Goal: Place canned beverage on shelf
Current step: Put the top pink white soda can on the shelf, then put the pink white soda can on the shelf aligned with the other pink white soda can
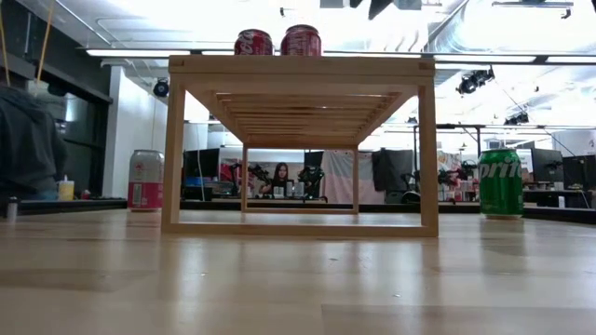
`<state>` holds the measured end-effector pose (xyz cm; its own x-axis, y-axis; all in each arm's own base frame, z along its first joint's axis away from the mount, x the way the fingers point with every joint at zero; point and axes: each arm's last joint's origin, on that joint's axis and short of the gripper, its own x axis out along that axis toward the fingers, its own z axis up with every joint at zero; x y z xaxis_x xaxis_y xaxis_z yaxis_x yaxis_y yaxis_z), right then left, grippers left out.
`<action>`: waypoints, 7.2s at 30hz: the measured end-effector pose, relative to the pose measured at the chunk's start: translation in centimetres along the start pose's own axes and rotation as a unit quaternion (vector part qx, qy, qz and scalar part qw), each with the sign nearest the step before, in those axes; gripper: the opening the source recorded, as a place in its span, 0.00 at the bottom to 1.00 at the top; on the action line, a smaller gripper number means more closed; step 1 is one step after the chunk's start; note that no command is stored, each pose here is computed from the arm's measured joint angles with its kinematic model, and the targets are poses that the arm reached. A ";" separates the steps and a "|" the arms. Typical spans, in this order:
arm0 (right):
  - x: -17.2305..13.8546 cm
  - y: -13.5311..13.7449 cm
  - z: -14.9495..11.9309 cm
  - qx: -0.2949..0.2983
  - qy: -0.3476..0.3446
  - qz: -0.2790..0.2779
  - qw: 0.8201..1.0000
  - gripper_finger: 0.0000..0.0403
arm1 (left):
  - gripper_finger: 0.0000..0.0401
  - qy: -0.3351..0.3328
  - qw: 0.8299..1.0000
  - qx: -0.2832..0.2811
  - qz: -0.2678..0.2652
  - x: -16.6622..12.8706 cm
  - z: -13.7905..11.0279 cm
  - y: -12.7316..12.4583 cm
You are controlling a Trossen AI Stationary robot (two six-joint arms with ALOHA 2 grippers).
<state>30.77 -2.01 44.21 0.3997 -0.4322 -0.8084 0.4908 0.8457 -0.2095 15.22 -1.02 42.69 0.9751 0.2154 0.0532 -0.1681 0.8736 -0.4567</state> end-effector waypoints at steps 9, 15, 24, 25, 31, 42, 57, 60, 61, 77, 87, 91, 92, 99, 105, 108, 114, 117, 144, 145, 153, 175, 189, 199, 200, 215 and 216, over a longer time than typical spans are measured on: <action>-4.9 -2.6 -4.4 0.067 -0.044 0.000 0.997 0.92 | 0.83 -0.009 0.999 -0.015 -0.043 0.9 -6.5 1.9; -4.0 -3.1 -10.2 0.149 -0.041 0.013 0.988 0.92 | 0.83 -0.038 0.998 -0.031 -0.051 0.1 -7.9 2.7; -2.1 -3.4 -14.4 0.242 -0.074 0.055 0.966 0.92 | 0.83 -0.071 0.969 -0.087 0.222 -0.9 -7.4 5.8; -2.1 -3.4 -14.5 0.245 -0.074 0.056 0.965 0.92 | 0.83 -0.067 0.957 -0.099 0.266 -1.2 -7.3 6.5; -2.1 -3.4 -14.4 0.238 -0.086 0.058 0.966 0.92 | 0.83 0.003 0.860 -0.115 0.497 -2.8 -7.9 11.4; -2.1 -3.4 -14.2 0.239 -0.093 0.063 0.965 0.92 | 0.83 0.127 0.747 -0.101 0.644 -0.8 -8.1 19.4; -2.2 -3.4 -14.2 0.253 -0.098 0.058 0.961 0.92 | 0.83 0.172 0.717 -0.100 0.668 1.2 -8.9 24.0; -2.2 -3.4 -14.2 0.253 -0.098 0.057 0.961 0.92 | 0.83 0.182 0.710 -0.099 0.673 1.4 -9.3 24.7; -2.2 -3.4 -14.2 0.253 -0.099 0.056 0.961 0.92 | 0.83 0.182 0.709 -0.099 0.673 1.6 -9.4 24.9; -2.2 -3.5 -14.1 0.254 -0.105 0.048 0.960 0.92 | 0.83 0.225 0.685 -0.130 0.681 2.5 -11.2 26.4; -2.1 -3.5 -14.1 0.258 -0.104 0.048 0.959 0.92 | 0.82 0.242 0.682 -0.147 0.674 2.7 -11.8 26.9; -2.2 -3.5 -14.1 0.259 -0.107 0.044 0.959 0.92 | 0.73 0.250 0.691 -0.152 0.661 2.5 -11.6 26.6; -2.1 -3.5 -14.1 0.259 -0.108 0.044 0.959 0.92 | 0.70 0.253 0.693 -0.155 0.658 2.4 -11.5 26.5; -2.2 -3.5 -14.1 0.260 -0.109 0.045 0.958 0.92 | 0.69 0.248 0.725 -0.134 0.628 0.7 -8.5 23.6; -2.2 -3.4 -13.9 0.259 -0.117 0.050 0.957 0.92 | 0.69 0.254 0.777 -0.087 0.569 -1.7 -3.3 17.7; -2.3 -3.4 -13.8 0.260 -0.122 0.053 0.956 0.92 | 0.69 0.287 0.803 -0.078 0.517 -2.7 -1.7 14.2; -2.3 -3.4 -13.8 0.254 -0.127 0.047 0.958 0.92 | 0.69 0.338 0.847 -0.095 0.400 -3.2 -0.4 8.4; -2.3 -3.4 -13.8 0.253 -0.128 0.045 0.958 0.92 | 0.69 0.352 0.870 -0.098 0.331 -2.2 -0.5 6.0; -2.3 -3.5 -13.7 0.258 -0.133 0.038 0.956 0.92 | 0.69 0.451 0.833 0.283 0.153 12.3 -7.3 -2.6; -2.3 -3.5 -13.7 0.257 -0.133 0.038 0.956 0.92 | 0.69 0.453 0.831 0.284 0.155 12.5 -7.4 -2.4; -2.3 -3.5 -13.7 0.254 -0.133 0.038 0.957 0.92 | 0.69 0.464 0.816 0.301 0.170 13.8 -8.0 -1.3; -2.3 -3.5 -13.7 0.255 -0.133 0.038 0.957 0.92 | 0.85 0.462 0.818 0.295 0.172 13.7 -7.6 -0.9; -2.3 -3.5 -13.7 0.258 -0.133 0.039 0.956 0.92 | 0.85 0.404 0.845 0.303 0.174 11.8 -4.0 -1.8; -2.3 -3.5 -13.7 0.255 -0.133 0.038 0.957 0.92 | 0.85 0.277 0.914 0.234 0.182 7.0 2.1 -3.0; -2.3 -3.5 -13.7 0.253 -0.133 0.038 0.957 0.92 | 0.85 0.257 0.925 0.217 0.180 6.3 2.5 -3.1; -2.3 -3.2 -13.8 0.215 -0.113 0.069 0.968 0.92 | 0.85 0.071 0.996 0.049 0.000 -0.2 -2.8 -1.9; -2.3 -3.2 -13.8 0.215 -0.113 0.069 0.968 0.92 | 0.85 0.065 0.997 0.048 -0.006 -0.2 -3.1 -1.8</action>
<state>17.59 0.55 39.12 0.6201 -0.4227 -0.6609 0.6776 0.7131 0.1796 15.75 -4.00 40.73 0.9865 0.1518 -0.0608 -0.1635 0.9152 -0.3684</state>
